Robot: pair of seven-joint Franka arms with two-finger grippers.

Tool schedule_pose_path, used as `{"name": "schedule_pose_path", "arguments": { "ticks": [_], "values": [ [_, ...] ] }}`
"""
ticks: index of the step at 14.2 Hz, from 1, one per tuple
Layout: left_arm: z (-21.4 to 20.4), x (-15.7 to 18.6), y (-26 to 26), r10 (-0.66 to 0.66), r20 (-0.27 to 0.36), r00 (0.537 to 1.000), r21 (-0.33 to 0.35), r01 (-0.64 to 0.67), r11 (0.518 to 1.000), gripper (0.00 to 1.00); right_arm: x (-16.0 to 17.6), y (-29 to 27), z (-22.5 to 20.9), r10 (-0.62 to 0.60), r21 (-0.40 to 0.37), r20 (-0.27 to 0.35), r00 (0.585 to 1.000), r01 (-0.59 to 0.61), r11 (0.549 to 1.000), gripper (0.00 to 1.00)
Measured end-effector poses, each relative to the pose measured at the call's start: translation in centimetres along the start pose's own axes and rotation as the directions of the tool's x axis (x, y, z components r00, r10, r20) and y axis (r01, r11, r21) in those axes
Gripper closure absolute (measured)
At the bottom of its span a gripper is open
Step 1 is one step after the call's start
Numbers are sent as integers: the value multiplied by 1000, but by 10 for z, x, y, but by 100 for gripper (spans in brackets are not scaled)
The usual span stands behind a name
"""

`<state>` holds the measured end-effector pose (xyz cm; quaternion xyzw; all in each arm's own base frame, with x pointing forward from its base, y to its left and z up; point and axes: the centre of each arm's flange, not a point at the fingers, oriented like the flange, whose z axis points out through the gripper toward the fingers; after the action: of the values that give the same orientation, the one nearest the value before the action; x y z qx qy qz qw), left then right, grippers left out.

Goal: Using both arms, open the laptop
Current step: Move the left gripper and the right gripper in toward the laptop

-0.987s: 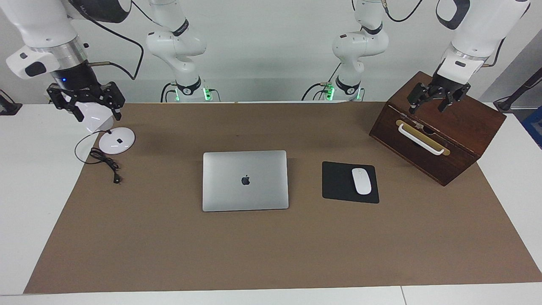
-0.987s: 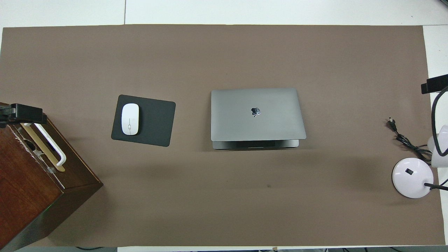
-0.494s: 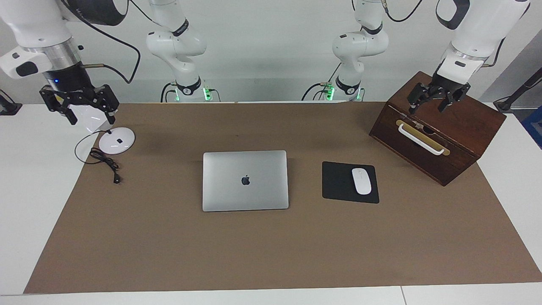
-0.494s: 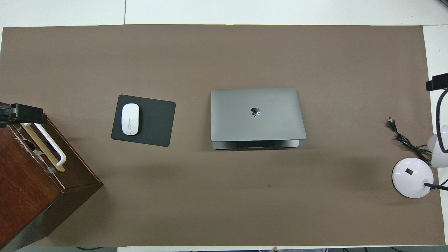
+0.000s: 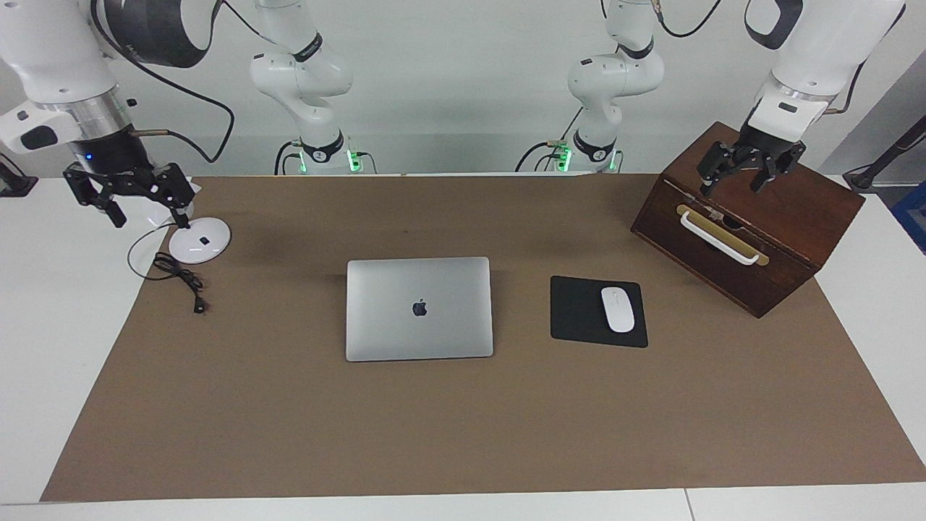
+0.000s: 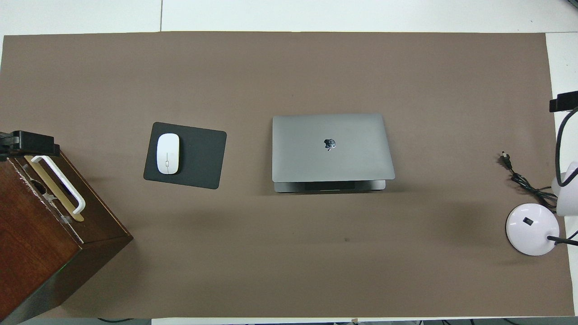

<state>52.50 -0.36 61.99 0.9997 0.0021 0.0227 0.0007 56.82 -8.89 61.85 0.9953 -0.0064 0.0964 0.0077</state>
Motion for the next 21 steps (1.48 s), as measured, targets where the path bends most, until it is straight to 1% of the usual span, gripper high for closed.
{"name": "schedule_pose_path", "arguments": {
  "ticks": [2, 5, 8, 9, 12, 14, 15, 16, 17, 18, 19, 21],
  "values": [
    [0, 0, 1, 2, -4, 1000, 0, -2, 1000, 0, -6, -3, 6, -14, 22, -26, 1000, 14, 1000, 0],
    [0, 0, 5, 4, -5, 1000, -1, -4, 1000, 0, -19, -8, 21, -20, 27, -52, 998, 21, 999, 0],
    [-1, 1, 8, -29, -15, 999, -1, 29, 1000, 0, -37, -10, 38, -19, 27, -90, 996, 21, 999, 0],
    [-1, 2, 10, -33, -16, 999, -1, 33, 999, 7, -42, -12, 42, -21, 27, -100, 995, 24, 999, 0],
    [-1, 2, 13, -33, -17, 999, -1, 33, 999, 43, -54, -21, 53, -31, 30, -133, 991, 36, 999, 0],
    [-2, 2, 13, -34, -17, 999, -5, 34, 999, 67, -68, -22, 71, -44, 39, -186, 982, 52, 998, 0],
    [-2, 2, 14, -36, -17, 999, -15, 36, 999, 81, -78, -23, 83, -51, 52, -209, 976, 64, 997, 0],
    [-2, 2, 16, -43, -16, 999, -35, 42, 999, 92, -89, -24, 95, -53, 69, -226, 973, 71, 995, 0],
    [-2, 2, 17, -51, -16, 999, -68, 50, 996, 99, -99, -24, 104, -47, 90, -236, 971, 70, 993, 0],
    [-2, 2, 16, -59, -16, 998, -93, 58, 994, 99, -107, -24, 109, -40, 113, -243, 969, 69, 991, 0],
    [-2, 2, 16, -63, -16, 998, -104, 61, 993, 99, -114, -23, 110, -35, 144, -252, 967, 73, 987, 0],
    [2, 3, 19, -60, -21, 998, -110, 58, 992, 99, -127, -14, 109, -17, 228, -294, 956, 87, 970, 0]
  ]
}}
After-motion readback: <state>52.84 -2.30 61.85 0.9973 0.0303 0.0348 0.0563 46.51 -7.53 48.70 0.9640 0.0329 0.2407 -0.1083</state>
